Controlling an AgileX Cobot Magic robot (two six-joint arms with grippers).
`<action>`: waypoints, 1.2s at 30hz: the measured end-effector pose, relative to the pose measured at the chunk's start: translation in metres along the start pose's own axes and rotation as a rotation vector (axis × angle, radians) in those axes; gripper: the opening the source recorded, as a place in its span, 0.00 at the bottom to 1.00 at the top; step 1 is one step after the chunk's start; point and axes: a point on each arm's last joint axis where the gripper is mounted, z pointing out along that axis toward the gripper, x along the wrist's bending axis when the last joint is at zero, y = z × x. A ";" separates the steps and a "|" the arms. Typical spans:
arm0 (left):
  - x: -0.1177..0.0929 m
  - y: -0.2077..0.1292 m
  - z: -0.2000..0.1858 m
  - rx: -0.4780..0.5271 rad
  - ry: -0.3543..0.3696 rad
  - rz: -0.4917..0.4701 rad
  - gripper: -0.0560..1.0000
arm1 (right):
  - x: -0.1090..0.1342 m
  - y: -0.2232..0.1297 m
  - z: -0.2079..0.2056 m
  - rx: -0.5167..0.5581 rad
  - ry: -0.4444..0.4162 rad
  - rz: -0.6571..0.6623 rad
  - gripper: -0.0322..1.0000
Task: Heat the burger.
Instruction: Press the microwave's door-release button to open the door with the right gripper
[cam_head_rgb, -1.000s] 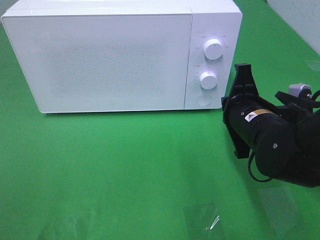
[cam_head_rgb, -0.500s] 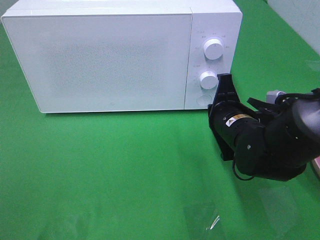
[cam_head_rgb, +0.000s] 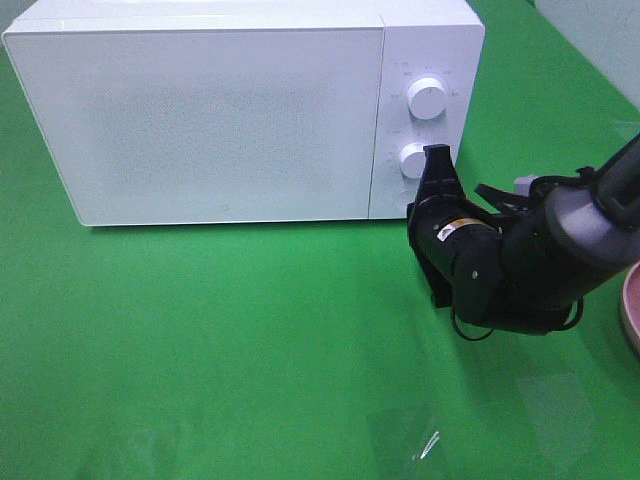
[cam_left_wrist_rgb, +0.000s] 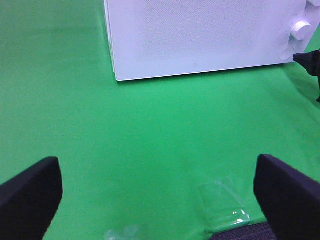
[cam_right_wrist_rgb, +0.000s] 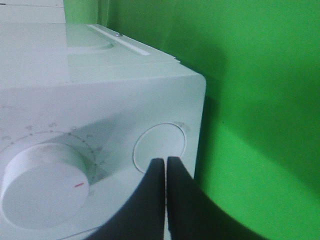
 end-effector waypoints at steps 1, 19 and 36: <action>0.000 0.000 0.000 0.000 0.000 0.000 0.98 | 0.000 0.000 0.000 0.000 0.000 0.000 0.03; 0.000 0.000 0.000 0.000 0.000 0.000 0.98 | 0.002 0.001 0.028 -0.024 0.016 0.012 0.03; 0.000 0.000 0.000 0.000 0.000 0.000 0.98 | 0.003 0.003 0.030 -0.040 0.048 -0.007 0.03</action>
